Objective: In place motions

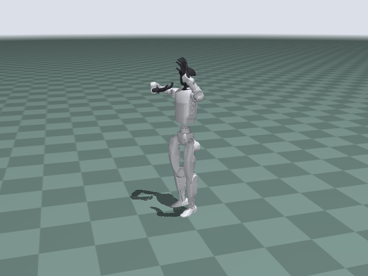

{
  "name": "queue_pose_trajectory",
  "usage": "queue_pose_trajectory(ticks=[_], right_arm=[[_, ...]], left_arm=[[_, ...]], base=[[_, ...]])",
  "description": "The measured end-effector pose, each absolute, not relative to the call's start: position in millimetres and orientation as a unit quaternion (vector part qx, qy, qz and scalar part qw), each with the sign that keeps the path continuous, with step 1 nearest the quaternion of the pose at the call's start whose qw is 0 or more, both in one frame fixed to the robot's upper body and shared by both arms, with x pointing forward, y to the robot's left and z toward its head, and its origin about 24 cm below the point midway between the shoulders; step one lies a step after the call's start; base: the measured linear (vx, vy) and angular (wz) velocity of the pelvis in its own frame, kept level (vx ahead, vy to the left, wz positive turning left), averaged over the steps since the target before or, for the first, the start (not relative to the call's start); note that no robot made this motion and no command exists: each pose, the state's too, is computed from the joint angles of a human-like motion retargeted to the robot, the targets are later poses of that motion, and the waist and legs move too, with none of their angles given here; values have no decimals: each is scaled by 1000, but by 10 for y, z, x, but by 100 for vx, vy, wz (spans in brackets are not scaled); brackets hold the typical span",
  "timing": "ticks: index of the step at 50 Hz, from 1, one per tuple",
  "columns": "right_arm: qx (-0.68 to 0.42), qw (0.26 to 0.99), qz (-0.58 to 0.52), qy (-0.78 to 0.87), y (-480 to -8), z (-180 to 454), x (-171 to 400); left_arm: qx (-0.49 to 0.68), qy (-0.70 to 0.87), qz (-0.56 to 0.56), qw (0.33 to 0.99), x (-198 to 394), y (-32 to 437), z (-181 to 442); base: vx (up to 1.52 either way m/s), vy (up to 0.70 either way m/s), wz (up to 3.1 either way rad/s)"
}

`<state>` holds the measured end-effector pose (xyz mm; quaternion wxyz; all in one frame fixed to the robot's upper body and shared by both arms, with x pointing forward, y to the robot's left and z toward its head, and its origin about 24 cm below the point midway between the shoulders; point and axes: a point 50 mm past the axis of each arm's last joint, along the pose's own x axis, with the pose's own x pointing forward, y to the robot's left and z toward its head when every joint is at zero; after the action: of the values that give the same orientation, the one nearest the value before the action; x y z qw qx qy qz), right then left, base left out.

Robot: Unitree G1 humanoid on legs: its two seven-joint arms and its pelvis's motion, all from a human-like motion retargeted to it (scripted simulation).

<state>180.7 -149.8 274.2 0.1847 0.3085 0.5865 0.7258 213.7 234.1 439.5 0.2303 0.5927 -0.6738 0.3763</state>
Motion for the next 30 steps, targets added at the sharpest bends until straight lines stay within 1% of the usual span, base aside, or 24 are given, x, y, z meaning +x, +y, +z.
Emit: queue_pose_trajectory(ticks=[2, 5, 8, 10, 12, 14, 15, 17, 18, 20, 22, 23, 25, 27, 30], right_arm=[[339, 202, 742, 542, -1550, 2771, 1939], [406, 200, 780, 431, -1646, 2760, 2203], [489, 185, 810, 267, -1846, 2733, 2493], [545, 169, 809, 137, -2051, 2695, 2680], [598, 145, 788, -10, -2324, 2648, 2845], [638, 113, 743, -171, -2683, 2591, 2938], [648, 90, 714, -249, -2867, 2555, 2940], [626, 50, 692, -355, -3161, 2557, 2834], [606, 27, 693, -389, -3240, 2592, 2789], [557, -22, 719, -415, -3242, 2763, 2758], [496, -55, 792, -351, -2916, 3113, 2783], [466, -57, 832, -295, -2681, 3265, 2762], [427, -56, 885, -177, -2215, 3377, 2699], [427, -48, 899, -81, -1885, 3275, 2671], [438, -48, 896, 50, -1485, 3019, 2605]], left_arm=[[588, -613, 431, 305, 2266, 2685, 4408], [577, -488, 513, 408, 2409, 3347, 4206], [558, -342, 561, 508, 2492, 3990, 3725], [523, -211, 580, 587, 2493, 4397, 3251], [445, -38, 586, 676, 2424, 4745, 2640], [309, 153, 563, 751, 2229, 4965, 1938], [221, 239, 542, 775, 2094, 4996, 1580], [54, 322, 512, 794, 1918, 4901, 1025], [-20, 327, 504, 799, 1871, 4836, 837], [-143, 292, 524, 787, 1781, 4766, 612], [-201, 193, 603, 747, 1697, 4859, 684], [-199, 136, 646, 725, 1652, 4932, 792], [-144, 38, 686, 712, 1639, 5051, 1109], [-64, -25, 676, 733, 1732, 5109, 1494], [61, -136, 619, 771, 1986, 5035, 2280]], base=[[0, 0, 0], [0, 0, 0], [0, 0, 0], [0, 0, 0], [0, 0, 0], [0, 0, 0], [0, 0, 0], [0, 0, 0], [0, 0, 0], [0, 0, 0], [-3, 4, -20], [0, 0, 0], [0, 0, 0], [-3, -3, 10], [-3, -3, 13]])
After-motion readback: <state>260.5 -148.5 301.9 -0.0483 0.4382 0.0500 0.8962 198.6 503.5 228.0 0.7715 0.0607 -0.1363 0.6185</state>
